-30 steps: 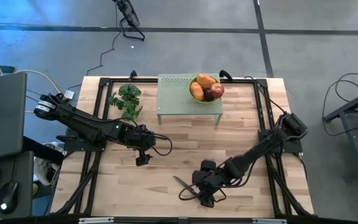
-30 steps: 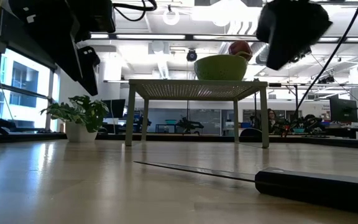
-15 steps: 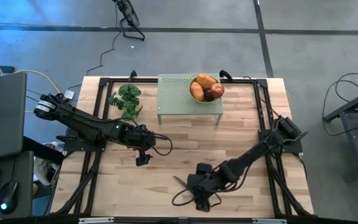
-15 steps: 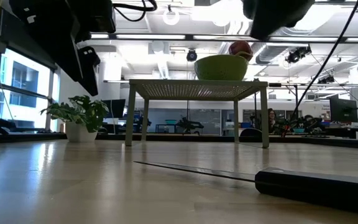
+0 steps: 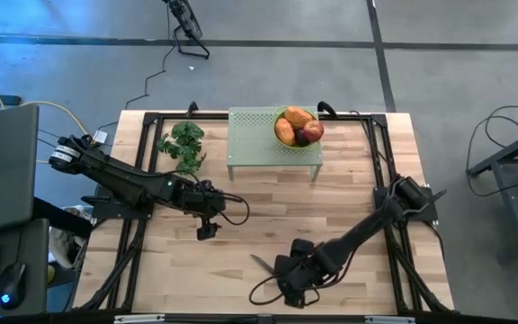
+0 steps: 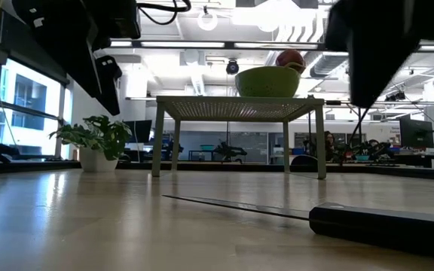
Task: Pick & Place Fruit
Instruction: Put the knife on the top shelf to the left of the green strainer bowl
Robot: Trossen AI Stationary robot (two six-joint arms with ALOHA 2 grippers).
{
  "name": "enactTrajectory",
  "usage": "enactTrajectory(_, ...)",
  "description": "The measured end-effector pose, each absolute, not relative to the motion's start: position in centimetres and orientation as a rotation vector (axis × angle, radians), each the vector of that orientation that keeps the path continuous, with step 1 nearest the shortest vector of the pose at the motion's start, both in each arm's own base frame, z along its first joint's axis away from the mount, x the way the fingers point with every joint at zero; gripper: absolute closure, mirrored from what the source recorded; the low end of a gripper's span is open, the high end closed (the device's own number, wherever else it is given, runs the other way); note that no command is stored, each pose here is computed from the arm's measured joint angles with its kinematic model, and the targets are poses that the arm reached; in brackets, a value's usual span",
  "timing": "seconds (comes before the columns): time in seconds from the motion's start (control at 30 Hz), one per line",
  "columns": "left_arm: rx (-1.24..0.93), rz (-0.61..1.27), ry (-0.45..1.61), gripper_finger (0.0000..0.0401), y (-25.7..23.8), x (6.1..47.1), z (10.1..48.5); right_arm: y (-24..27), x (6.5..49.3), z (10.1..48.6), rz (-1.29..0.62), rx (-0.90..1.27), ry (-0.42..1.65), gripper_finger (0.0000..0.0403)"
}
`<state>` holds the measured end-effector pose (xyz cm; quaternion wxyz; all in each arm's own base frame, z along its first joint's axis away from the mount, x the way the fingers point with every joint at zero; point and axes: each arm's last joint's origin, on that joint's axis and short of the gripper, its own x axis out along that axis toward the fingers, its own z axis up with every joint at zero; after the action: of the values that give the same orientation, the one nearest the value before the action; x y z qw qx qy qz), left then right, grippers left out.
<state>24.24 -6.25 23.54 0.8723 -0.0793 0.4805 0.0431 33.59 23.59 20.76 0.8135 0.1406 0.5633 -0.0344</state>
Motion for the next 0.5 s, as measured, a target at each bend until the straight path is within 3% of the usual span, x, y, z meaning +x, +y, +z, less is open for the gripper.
enactTrajectory(0.5, -0.166, 0.09, 1.004, 0.0013, -6.3, 24.2, 23.5, 24.2, 33.3, 18.7, -0.312, 0.616, 1.31, 0.0105)
